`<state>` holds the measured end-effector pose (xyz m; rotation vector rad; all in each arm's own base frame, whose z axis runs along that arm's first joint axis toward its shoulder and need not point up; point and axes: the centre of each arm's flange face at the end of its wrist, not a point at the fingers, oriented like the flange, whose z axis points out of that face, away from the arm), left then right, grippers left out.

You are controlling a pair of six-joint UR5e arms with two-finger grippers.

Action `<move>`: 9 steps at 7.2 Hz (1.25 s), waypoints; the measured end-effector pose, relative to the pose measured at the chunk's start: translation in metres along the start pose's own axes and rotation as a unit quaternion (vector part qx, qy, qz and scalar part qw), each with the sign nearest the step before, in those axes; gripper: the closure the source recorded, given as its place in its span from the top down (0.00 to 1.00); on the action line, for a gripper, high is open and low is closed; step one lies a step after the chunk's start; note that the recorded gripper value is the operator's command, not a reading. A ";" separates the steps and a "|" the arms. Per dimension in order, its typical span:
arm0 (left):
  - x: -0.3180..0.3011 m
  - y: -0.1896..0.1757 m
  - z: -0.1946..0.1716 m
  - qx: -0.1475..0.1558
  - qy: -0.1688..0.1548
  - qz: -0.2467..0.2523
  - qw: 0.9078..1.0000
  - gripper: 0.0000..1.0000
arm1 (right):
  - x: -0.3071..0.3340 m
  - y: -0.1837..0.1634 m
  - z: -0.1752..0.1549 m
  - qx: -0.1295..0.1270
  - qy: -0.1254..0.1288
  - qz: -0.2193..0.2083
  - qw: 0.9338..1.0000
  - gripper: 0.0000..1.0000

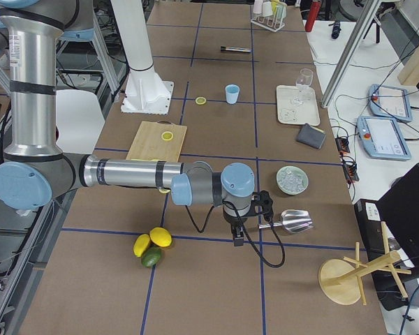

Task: Squeeze lemon into cup

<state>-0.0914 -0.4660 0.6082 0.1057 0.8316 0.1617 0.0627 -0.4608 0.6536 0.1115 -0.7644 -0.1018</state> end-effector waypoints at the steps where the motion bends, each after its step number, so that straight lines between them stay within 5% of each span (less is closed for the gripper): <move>1: 0.000 0.000 -0.001 0.001 0.000 0.000 1.000 1.00 | 0.002 0.003 0.002 -0.002 -0.001 0.002 1.000 1.00; 9: 0.002 0.007 -0.001 0.001 0.000 0.000 1.000 1.00 | 0.010 0.020 0.011 -0.011 -0.001 0.014 1.000 1.00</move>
